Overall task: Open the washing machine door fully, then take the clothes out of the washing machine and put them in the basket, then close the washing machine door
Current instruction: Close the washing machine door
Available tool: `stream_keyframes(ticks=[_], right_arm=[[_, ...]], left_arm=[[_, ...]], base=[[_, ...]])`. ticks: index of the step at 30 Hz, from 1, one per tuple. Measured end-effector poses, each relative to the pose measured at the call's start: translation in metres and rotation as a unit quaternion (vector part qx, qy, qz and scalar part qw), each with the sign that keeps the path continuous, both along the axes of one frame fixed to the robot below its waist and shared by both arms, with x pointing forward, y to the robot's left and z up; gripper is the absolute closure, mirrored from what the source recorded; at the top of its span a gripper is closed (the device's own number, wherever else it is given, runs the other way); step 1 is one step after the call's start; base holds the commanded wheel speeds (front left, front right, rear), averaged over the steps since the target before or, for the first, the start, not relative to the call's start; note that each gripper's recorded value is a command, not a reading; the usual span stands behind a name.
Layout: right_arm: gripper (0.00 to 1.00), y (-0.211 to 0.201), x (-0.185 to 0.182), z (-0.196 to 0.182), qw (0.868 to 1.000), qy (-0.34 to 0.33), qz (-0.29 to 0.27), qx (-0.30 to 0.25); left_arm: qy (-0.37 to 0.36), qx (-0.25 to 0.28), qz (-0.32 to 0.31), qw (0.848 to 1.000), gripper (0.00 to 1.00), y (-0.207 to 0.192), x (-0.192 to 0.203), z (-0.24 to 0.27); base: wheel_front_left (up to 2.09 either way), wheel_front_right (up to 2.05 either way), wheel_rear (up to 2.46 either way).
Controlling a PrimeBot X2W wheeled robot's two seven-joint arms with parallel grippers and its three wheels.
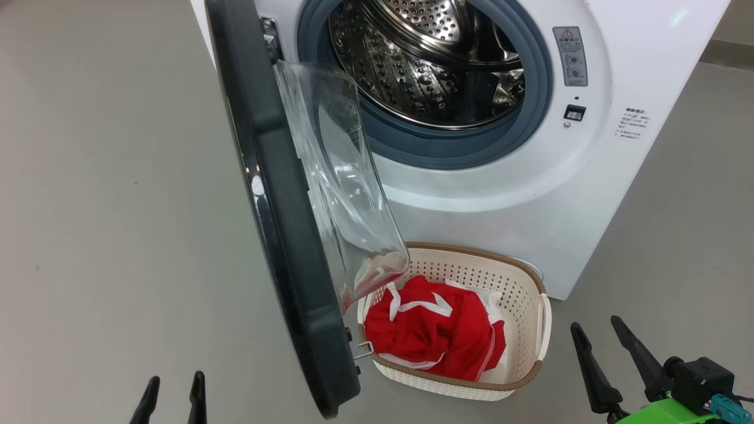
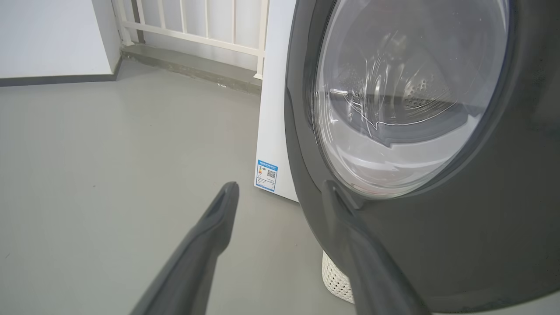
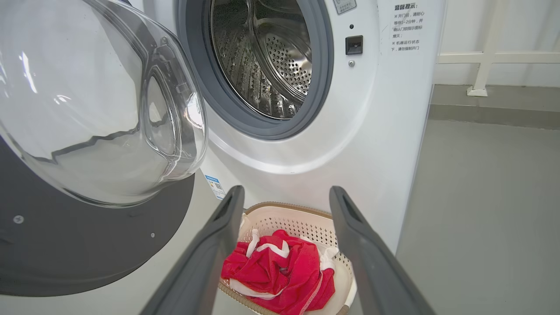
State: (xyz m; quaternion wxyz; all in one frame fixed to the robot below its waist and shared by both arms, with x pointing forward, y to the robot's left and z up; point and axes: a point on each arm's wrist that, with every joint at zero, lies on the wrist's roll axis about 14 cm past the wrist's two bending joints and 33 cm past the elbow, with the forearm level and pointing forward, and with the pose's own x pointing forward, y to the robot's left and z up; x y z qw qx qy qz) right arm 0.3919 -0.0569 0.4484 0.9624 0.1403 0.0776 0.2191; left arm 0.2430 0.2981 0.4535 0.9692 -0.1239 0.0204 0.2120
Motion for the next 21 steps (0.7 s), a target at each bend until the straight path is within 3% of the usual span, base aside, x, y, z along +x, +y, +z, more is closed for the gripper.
stream_keyframes(ticks=[12, 13, 14, 15, 16, 18, 19, 21], right_arm=[[0.00, -0.001, 0.000, -0.001, 1.000, 0.001, -0.002, 0.000], [0.00, -0.001, 0.000, -0.001, 1.000, 0.001, -0.002, 0.000], [0.00, -0.002, 0.000, -0.001, 1.000, 0.001, -0.003, 0.000], [0.00, -0.002, 0.000, -0.001, 1.000, 0.001, -0.003, 0.000], [0.00, -0.002, 0.000, -0.001, 1.000, 0.001, -0.004, 0.000], [0.00, -0.003, 0.000, -0.001, 1.000, 0.001, -0.004, 0.000], [0.00, -0.003, 0.000, -0.001, 1.000, 0.001, -0.005, 0.000], [0.00, -0.003, -0.001, -0.001, 1.000, 0.002, -0.005, 0.001]], left_arm=[[-0.021, -0.009, 0.004, 1.000, 0.00, 0.001, 0.004, 0.009], [-0.030, -0.019, 0.007, 0.999, 0.05, 0.002, 0.004, 0.011], [-0.040, -0.028, 0.010, 0.999, 0.25, 0.003, 0.005, 0.014], [-0.050, -0.035, 0.012, 0.998, 0.52, 0.003, 0.006, 0.018], [-0.060, -0.041, 0.013, 0.997, 0.63, 0.003, 0.008, 0.022], [-0.079, -0.054, 0.012, 0.995, 0.94, 0.001, 0.011, 0.029], [-0.086, -0.060, 0.010, 0.994, 1.00, -0.001, 0.012, 0.032], [-0.100, -0.078, 0.004, 0.992, 1.00, -0.005, 0.016, 0.036]], base=[[0.00, 0.00, 0.00], [0.00, 0.00, 0.00], [0.00, 0.00, 0.00], [0.00, 0.00, 0.00], [0.00, 0.00, 0.00], [0.00, 0.00, 0.00], [0.00, 0.00, 0.00], [0.00, 0.00, 0.00]])
